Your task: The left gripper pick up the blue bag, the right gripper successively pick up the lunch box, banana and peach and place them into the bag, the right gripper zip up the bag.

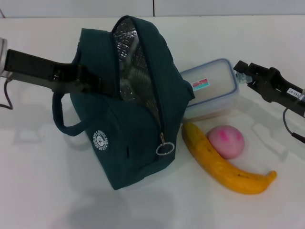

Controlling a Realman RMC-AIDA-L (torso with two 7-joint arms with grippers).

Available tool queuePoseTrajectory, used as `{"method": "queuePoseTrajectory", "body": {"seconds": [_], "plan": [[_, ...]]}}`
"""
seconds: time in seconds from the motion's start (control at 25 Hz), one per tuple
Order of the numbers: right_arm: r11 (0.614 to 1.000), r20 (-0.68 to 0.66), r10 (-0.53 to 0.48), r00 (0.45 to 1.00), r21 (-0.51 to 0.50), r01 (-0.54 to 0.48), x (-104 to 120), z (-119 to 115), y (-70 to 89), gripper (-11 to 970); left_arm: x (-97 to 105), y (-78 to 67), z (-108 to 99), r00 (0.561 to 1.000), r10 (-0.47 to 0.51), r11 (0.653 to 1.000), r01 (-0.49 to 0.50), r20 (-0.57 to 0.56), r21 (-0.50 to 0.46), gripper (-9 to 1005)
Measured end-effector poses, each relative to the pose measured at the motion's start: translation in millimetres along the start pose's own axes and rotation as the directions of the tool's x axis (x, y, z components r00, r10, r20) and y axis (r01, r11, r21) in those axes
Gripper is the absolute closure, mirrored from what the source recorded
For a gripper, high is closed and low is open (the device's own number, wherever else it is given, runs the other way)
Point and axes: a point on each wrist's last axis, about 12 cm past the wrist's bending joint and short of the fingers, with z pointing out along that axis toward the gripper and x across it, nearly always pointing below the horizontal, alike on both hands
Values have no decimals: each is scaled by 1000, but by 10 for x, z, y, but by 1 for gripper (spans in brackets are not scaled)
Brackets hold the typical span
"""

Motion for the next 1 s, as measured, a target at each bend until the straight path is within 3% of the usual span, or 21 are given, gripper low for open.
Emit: {"method": "queuePoseTrajectory", "body": {"seconds": [0.36, 0.68, 1.0], "plan": [[999, 8, 21, 1000, -26, -21, 23, 1, 24, 859, 0, 11, 8, 1000, 5, 1000, -5, -3, 3, 959], [998, 62, 41, 997, -51, -38, -9, -117, 15, 863, 18, 36, -34, 1000, -2, 1000, 2, 14, 5, 959], [992, 186, 60, 981, -121, -38, -110, -476, 16, 859, 21, 38, -77, 999, -23, 1000, 23, 32, 10, 959]]}}
